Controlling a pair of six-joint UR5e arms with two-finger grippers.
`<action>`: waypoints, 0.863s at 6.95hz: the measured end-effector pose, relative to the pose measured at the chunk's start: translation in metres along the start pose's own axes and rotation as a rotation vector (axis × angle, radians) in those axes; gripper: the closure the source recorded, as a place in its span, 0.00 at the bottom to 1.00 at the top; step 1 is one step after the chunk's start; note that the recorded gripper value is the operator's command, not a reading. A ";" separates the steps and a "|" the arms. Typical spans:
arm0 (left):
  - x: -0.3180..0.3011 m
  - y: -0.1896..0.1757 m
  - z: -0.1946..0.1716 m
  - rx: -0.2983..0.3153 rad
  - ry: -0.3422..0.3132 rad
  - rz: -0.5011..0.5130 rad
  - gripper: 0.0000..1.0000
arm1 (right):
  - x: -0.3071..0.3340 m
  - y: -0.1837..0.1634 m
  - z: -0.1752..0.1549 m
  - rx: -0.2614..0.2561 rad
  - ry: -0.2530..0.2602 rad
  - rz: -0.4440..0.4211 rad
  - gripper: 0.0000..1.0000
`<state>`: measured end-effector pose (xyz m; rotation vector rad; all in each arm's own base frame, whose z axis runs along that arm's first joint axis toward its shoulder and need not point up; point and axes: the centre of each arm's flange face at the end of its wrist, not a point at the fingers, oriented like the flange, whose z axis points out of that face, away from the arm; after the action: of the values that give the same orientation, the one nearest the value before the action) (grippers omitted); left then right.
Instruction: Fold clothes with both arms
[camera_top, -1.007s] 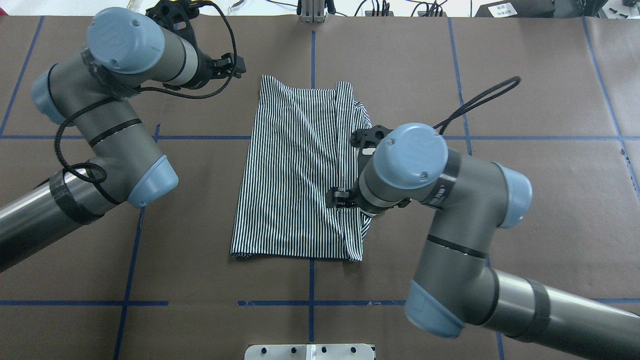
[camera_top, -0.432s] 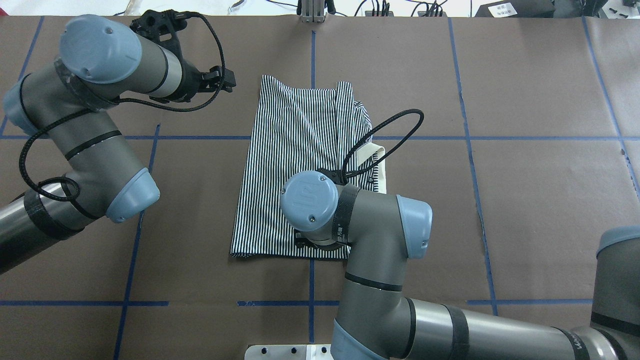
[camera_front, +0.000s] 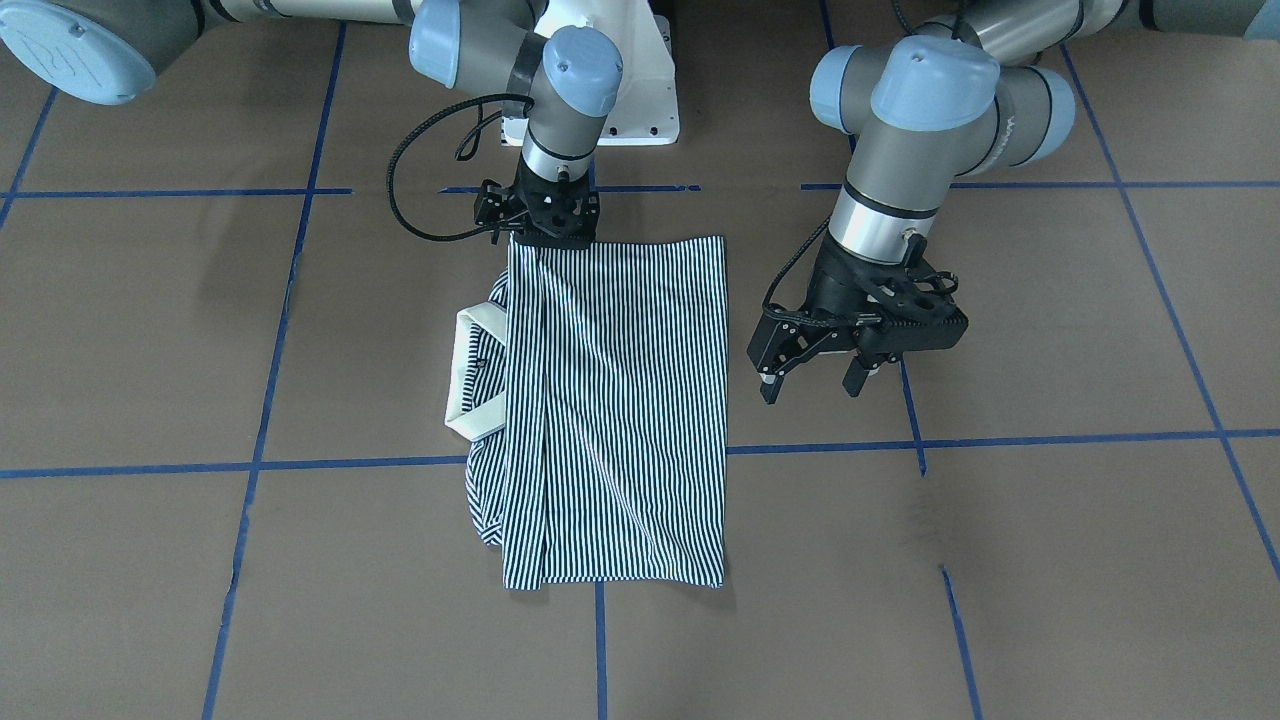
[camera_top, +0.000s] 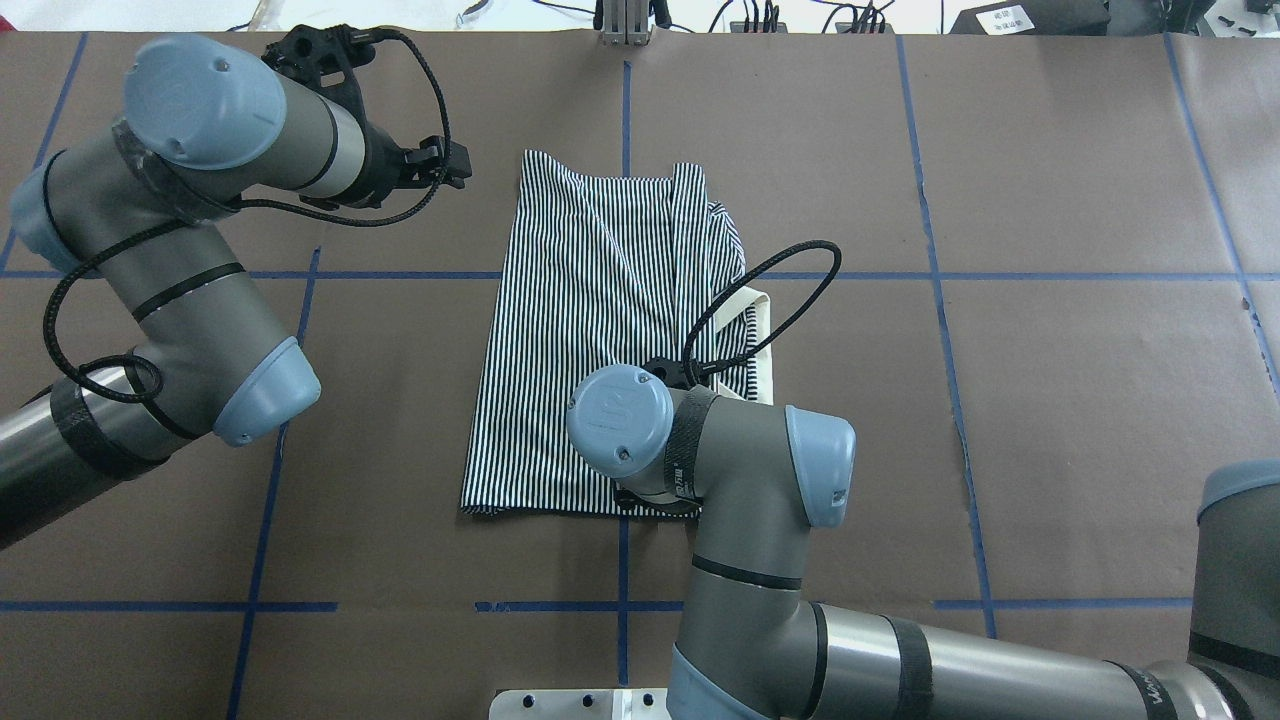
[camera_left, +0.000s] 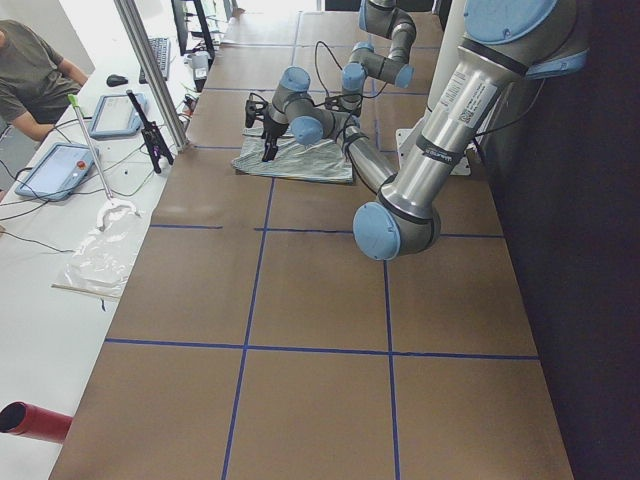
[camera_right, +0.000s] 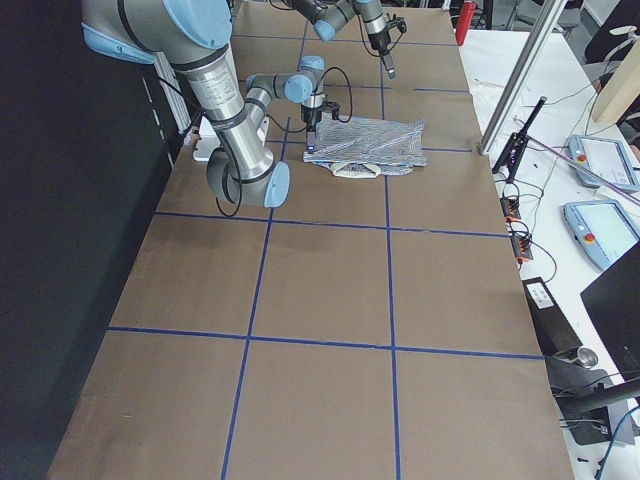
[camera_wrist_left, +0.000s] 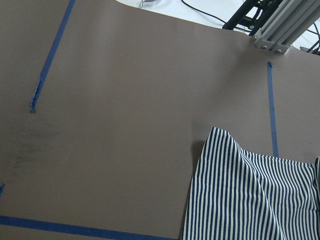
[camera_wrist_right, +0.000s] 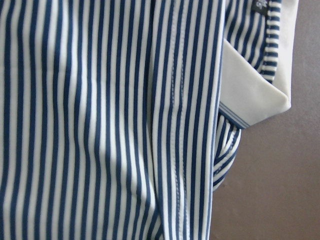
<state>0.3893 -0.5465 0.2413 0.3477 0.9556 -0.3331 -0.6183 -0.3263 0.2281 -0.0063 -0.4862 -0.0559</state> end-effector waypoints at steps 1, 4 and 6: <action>0.000 0.001 0.002 -0.002 -0.001 0.001 0.00 | 0.003 -0.001 0.003 -0.004 0.018 0.004 0.00; 0.003 0.009 0.006 -0.010 0.001 0.002 0.00 | 0.017 -0.010 0.012 -0.005 0.050 -0.004 0.00; 0.004 0.012 0.007 -0.015 0.003 0.002 0.00 | 0.029 -0.017 0.018 -0.008 0.071 -0.002 0.00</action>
<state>0.4019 -0.5391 0.2431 0.3357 0.9599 -0.3237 -0.6021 -0.3443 0.2579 -0.0120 -0.4150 -0.0597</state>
